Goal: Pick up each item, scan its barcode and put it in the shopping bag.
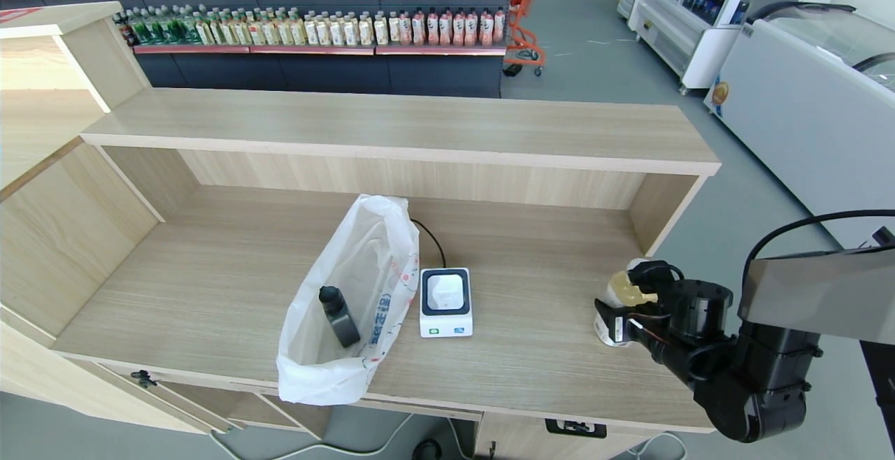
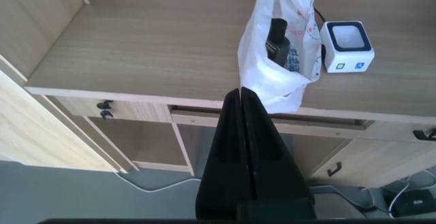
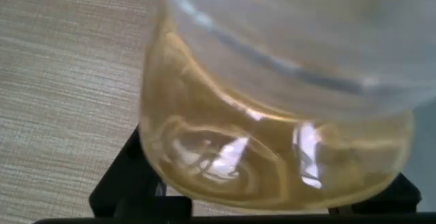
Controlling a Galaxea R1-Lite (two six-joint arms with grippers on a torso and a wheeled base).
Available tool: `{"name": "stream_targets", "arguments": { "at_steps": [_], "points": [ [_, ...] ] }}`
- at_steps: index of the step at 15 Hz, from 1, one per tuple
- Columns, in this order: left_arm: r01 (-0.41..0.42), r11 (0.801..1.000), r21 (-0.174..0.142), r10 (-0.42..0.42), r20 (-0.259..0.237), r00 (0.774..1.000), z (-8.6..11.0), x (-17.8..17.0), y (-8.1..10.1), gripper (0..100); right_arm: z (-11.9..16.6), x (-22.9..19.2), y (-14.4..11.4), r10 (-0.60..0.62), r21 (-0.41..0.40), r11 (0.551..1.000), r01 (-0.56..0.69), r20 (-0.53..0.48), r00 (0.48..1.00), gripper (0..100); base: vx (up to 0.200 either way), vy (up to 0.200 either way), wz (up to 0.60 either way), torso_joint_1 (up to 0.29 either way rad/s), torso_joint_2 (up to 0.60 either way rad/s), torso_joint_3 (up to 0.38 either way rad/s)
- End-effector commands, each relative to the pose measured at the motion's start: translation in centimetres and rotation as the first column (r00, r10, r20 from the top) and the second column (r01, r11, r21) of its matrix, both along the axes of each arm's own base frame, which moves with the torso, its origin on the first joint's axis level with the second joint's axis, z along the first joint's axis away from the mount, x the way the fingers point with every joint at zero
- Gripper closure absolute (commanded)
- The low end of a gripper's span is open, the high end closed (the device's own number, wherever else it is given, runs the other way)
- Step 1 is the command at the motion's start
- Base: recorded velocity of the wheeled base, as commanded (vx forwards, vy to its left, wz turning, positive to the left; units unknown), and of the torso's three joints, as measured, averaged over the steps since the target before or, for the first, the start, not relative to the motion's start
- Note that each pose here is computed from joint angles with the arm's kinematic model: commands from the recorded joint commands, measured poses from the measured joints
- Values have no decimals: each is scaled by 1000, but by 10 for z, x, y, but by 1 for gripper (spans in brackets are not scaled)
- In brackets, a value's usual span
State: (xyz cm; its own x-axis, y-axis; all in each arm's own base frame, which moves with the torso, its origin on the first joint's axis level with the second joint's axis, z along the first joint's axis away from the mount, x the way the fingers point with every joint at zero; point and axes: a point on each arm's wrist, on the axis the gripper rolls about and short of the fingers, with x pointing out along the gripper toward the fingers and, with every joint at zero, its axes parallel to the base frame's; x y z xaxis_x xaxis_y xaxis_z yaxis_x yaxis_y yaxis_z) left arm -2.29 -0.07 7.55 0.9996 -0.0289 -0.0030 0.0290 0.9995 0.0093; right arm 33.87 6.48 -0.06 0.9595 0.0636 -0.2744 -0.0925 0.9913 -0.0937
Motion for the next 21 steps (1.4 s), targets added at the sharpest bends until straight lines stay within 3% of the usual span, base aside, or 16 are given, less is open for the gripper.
{"name": "stream_targets", "arguments": {
  "at_steps": [1, 5, 7, 9, 10, 11, 13, 16, 21],
  "points": [
    [0, 1000, 0, 0, 0, 1000, 0, 0, 0, 100, 2, 0, 0, 1, 0, 1000, -1, 7, 1000, 100, 0, 0, 0, 0, 0, 0],
    [0, 1000, 0, 0, 0, 1000, 0, 0, 0, 100, 16, -11, -6, 26, 5, 1000, -26, 18, 999, 100, 0, 0, 0, 0, 0, 0],
    [0, 1000, 0, 0, 0, 1000, 0, 0, 0, 100, 63, -24, -8, 62, 111, 991, -75, 113, 992, 100, 0, 0, 0, 0, 0, 0],
    [0, 1000, 0, 0, 0, 1000, 0, 0, 0, 100, 108, -43, -8, 161, 186, 965, -186, 142, 977, 100, 0, 0, 0, 0, 0, 0],
    [0, 1000, 0, 0, 0, 1000, 0, 0, 0, 100, 167, -72, -7, 298, 332, 882, -333, 153, 942, 100, 0, 0, 0, 0, 0, 0],
    [0, 1000, 0, 0, 1, 1000, 0, 0, 0, 100, 206, -93, -5, 395, 428, 797, -425, 162, 904, 100, 0, 0, 0, 0, 0, 0],
    [0, 1000, 0, 0, -2, 1000, 0, 0, 0, 100, 262, -135, -5, 570, 533, 640, -554, 153, 807, 100, 0, 0, 0, 0, 0, 0],
    [0, 1000, 0, 0, 0, 1000, 0, 0, 0, 100, 282, -166, -8, 748, 531, 470, -705, 185, 638, 100, 0, 0, 0, 0, 0, 0],
    [0, 1000, 0, 0, -2, 1000, 0, 0, 0, 100, 292, -180, 12, 852, 528, 314, -789, 211, 480, 100, 0, 0, 0, 0, 0, 0]
  ]
}}
